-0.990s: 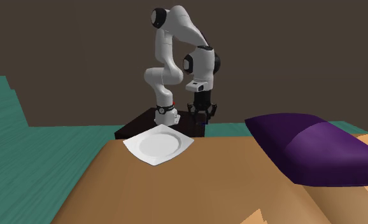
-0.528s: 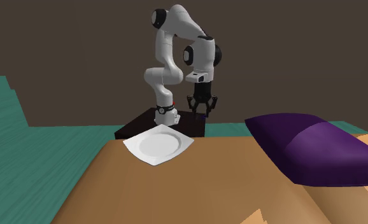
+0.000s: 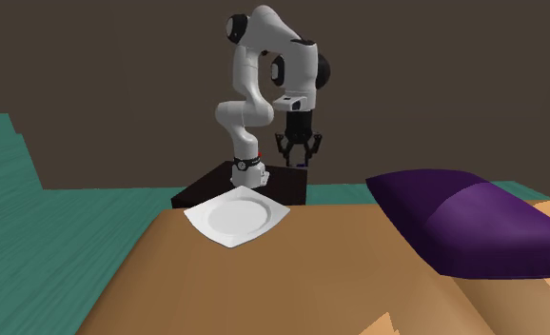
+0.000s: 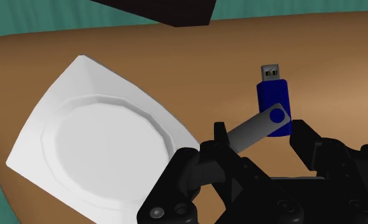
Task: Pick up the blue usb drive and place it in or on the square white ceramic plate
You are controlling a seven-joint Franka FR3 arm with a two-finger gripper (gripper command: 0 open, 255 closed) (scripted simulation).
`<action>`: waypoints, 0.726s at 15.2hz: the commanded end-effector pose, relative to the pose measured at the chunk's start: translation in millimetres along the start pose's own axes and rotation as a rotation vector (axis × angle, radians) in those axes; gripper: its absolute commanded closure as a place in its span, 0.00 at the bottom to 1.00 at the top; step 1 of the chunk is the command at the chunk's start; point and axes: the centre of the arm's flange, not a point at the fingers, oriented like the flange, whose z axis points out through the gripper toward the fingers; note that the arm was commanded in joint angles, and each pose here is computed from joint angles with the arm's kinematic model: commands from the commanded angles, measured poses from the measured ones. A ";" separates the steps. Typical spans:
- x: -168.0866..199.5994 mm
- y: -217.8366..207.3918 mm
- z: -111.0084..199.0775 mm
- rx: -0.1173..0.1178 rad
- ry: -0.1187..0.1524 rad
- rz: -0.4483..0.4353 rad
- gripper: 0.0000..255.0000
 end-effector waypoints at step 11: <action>82.6 132.4 -13.5 0.000 0.000 0.000 1.00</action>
